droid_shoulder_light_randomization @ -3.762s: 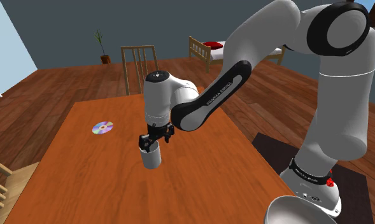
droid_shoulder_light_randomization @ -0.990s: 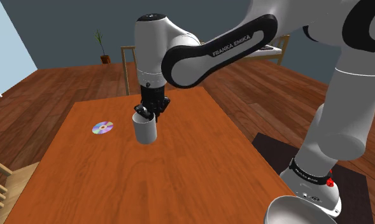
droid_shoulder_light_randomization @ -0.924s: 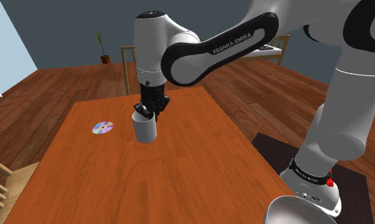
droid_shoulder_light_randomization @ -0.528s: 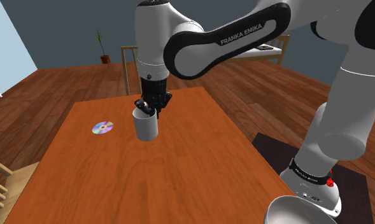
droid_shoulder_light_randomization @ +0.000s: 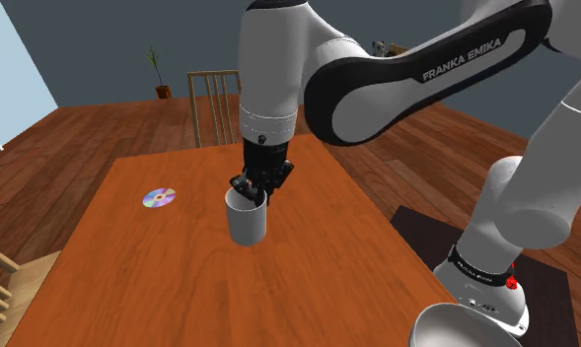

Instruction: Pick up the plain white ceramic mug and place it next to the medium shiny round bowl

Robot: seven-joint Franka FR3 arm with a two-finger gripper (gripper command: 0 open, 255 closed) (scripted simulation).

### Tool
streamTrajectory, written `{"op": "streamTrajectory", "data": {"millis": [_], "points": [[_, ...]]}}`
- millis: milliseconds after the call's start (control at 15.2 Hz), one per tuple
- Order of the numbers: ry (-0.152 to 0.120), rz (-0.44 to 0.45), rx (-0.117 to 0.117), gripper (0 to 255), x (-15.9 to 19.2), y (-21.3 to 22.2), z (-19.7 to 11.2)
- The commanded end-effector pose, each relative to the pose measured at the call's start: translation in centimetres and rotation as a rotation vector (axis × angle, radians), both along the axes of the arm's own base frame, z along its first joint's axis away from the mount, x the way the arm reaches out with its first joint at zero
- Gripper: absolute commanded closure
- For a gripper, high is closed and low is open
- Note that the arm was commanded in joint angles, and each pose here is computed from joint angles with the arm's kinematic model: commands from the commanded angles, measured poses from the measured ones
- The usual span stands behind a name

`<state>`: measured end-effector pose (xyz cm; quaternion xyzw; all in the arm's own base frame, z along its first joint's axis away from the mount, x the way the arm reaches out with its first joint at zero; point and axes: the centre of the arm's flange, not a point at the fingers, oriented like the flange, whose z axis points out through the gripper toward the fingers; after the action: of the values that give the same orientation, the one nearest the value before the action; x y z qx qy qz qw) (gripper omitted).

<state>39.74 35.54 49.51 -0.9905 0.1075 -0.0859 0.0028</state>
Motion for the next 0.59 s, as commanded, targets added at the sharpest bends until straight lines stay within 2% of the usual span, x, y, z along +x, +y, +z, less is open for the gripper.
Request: {"op": "streamTrajectory", "data": {"millis": [0, 528], "points": [[0.0, -0.001, 0.0, 255, -2.9, 0.6, -0.1], [0.0, -0.001, 0.0, 255, -13.1, 3.1, 0.0]]}}
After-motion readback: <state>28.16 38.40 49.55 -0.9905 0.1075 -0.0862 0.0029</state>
